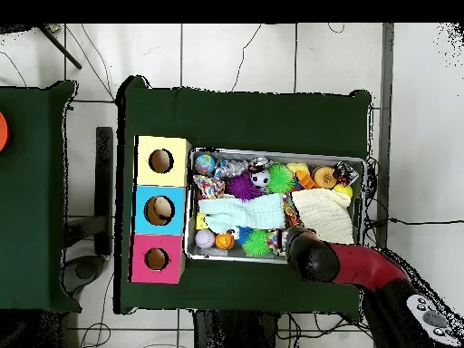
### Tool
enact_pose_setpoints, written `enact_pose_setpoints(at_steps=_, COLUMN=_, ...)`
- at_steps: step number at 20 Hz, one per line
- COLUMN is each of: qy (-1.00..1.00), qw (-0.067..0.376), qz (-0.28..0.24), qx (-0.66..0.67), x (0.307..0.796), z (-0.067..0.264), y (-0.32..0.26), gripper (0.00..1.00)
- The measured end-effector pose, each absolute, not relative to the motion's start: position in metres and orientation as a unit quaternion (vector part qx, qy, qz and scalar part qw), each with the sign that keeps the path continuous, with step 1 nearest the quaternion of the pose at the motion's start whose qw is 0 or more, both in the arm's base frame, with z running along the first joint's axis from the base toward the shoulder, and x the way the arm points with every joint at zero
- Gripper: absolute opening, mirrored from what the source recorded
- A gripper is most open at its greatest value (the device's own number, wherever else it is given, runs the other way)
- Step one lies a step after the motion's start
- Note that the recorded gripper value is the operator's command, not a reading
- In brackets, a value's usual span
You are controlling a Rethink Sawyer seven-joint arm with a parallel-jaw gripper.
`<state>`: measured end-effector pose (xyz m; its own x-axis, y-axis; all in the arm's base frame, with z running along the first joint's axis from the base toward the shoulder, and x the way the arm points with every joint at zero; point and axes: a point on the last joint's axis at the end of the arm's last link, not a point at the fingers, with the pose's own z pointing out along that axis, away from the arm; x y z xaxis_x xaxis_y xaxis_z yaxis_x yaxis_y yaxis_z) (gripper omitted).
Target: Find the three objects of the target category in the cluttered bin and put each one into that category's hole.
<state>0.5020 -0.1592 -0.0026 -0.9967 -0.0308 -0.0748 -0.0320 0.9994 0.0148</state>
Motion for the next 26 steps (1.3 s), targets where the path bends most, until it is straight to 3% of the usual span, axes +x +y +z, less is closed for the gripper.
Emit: enact_pose_setpoints(at_steps=26, qy=0.998, qw=0.055, qz=0.005, qx=-0.012, x=0.518, z=0.002, y=-0.168, gripper=1.00)
